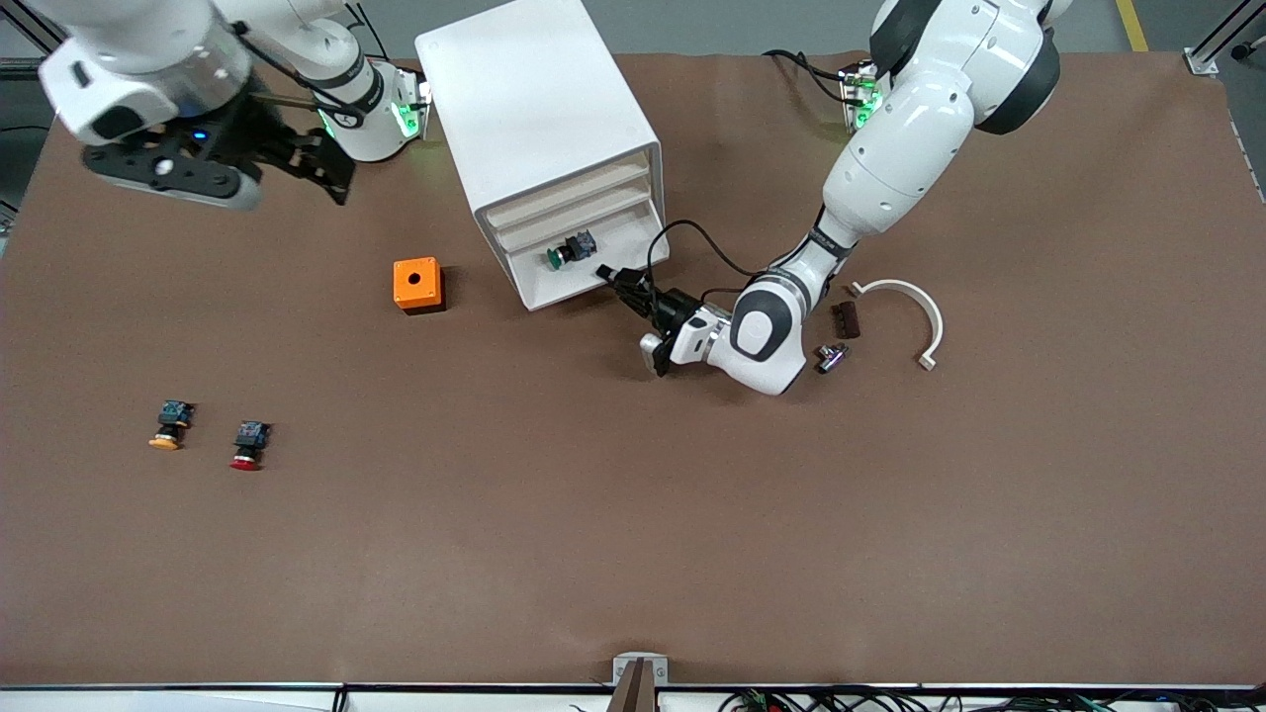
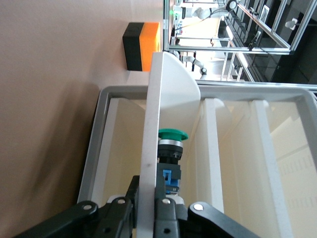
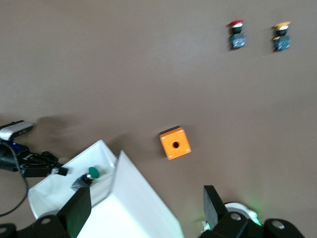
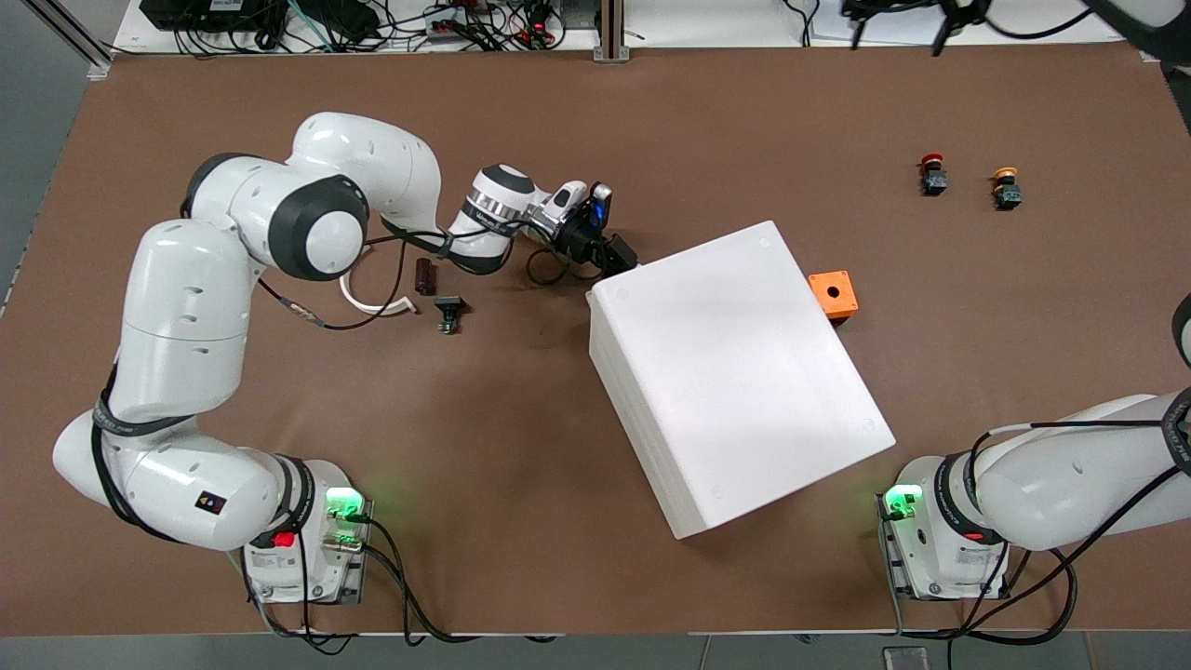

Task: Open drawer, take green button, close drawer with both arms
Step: 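Reach the right gripper into the open drawer toward the green button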

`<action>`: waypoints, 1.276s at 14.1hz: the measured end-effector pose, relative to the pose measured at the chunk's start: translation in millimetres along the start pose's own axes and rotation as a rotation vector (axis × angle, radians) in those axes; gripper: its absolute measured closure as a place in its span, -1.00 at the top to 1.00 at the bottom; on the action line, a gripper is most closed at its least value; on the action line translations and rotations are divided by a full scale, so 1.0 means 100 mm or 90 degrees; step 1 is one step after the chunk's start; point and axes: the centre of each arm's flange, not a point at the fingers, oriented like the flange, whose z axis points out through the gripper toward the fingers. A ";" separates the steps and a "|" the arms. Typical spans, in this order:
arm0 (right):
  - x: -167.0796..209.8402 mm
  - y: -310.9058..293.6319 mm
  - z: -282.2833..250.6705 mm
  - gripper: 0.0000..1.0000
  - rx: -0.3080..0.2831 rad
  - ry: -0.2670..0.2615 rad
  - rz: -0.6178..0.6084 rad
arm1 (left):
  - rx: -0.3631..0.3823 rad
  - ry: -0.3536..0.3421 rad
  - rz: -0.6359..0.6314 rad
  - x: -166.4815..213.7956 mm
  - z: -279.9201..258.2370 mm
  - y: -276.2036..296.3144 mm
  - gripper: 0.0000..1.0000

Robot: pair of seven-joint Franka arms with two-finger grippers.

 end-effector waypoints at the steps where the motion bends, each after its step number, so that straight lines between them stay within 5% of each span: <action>1: -0.06 -0.19 0.07 1.00 -0.002 0.001 0.017 | 0.002 0.007 0.000 0.03 -0.07 0.01 -0.71; 14: -0.51 -2.16 1.61 1.00 -0.011 0.020 0.291 | 0.029 0.066 0.011 0.34 -0.73 -0.01 -0.70; 17: -0.44 -2.33 1.96 1.00 -0.008 0.010 0.338 | 0.034 0.072 -0.004 0.35 -0.74 -0.01 -0.52; 18: -0.40 -2.37 2.05 1.00 0.000 -0.002 0.349 | 0.039 0.077 -0.008 0.37 -0.77 -0.02 -0.30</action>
